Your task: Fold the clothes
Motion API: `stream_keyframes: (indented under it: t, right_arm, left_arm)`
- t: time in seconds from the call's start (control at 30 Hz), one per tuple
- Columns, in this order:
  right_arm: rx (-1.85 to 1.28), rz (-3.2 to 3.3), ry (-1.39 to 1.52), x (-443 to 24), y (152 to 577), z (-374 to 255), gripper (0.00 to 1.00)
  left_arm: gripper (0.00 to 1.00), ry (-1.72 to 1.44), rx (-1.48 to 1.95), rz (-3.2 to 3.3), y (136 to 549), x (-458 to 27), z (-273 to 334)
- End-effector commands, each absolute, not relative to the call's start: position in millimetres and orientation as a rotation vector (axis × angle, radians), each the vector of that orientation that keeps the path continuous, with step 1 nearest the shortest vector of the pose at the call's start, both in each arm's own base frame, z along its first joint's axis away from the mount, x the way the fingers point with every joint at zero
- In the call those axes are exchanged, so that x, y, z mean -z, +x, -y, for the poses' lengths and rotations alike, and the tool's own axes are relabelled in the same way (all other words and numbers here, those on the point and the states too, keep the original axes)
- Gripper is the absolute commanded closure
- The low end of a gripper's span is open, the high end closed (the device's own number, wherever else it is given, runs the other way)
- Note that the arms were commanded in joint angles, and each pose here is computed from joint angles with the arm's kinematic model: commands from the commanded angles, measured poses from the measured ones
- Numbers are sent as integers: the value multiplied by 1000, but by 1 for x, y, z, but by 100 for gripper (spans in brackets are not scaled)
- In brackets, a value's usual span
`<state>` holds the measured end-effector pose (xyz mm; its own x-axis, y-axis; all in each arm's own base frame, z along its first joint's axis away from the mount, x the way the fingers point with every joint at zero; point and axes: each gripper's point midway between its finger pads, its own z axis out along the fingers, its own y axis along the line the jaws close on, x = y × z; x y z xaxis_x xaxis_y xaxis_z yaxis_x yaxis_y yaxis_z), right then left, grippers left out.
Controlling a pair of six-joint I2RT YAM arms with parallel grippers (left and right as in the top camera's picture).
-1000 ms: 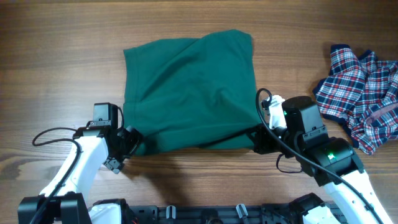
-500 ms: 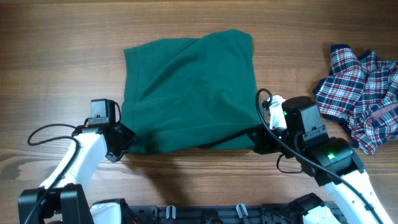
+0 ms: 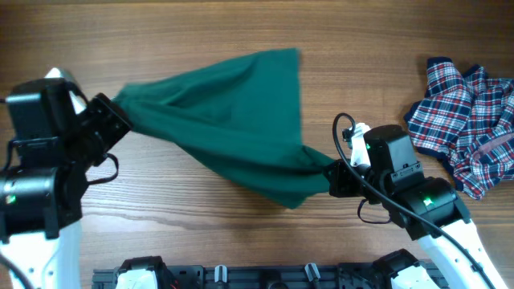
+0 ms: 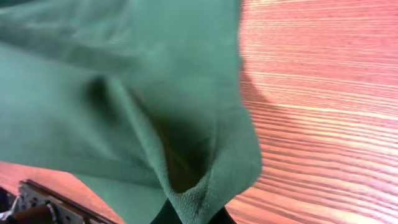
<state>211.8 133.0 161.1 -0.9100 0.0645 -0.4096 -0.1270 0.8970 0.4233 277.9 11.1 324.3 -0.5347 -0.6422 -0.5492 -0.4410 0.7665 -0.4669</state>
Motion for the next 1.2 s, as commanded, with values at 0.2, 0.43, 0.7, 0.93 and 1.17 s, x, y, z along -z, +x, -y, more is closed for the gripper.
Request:
stream_keyframes:
  t: [0.2, 0.43, 0.7, 0.93, 1.17]
  right_arm:
    - [-585, -2149, -189, -344, 261, -136, 96]
    - [-462, -2099, -206, -360, 299, -136, 96]
    - [-390, -1949, -83, -362, 406, -120, 96]
    - [-414, -1726, -150, -437, 469, -84, 96]
    - [-426, -1774, -306, -462, 434, -91, 96]
  left_arm:
    - [96, -699, 355, -2088, 284, -383, -13]
    - [96, -585, 468, -2051, 310, -397, 3]
    - [96, -369, 790, -1987, 423, -395, 42]
    - [96, -168, 1170, -1807, 508, -461, 85]
    - [96, -26, 1068, -1911, 465, -484, 96]
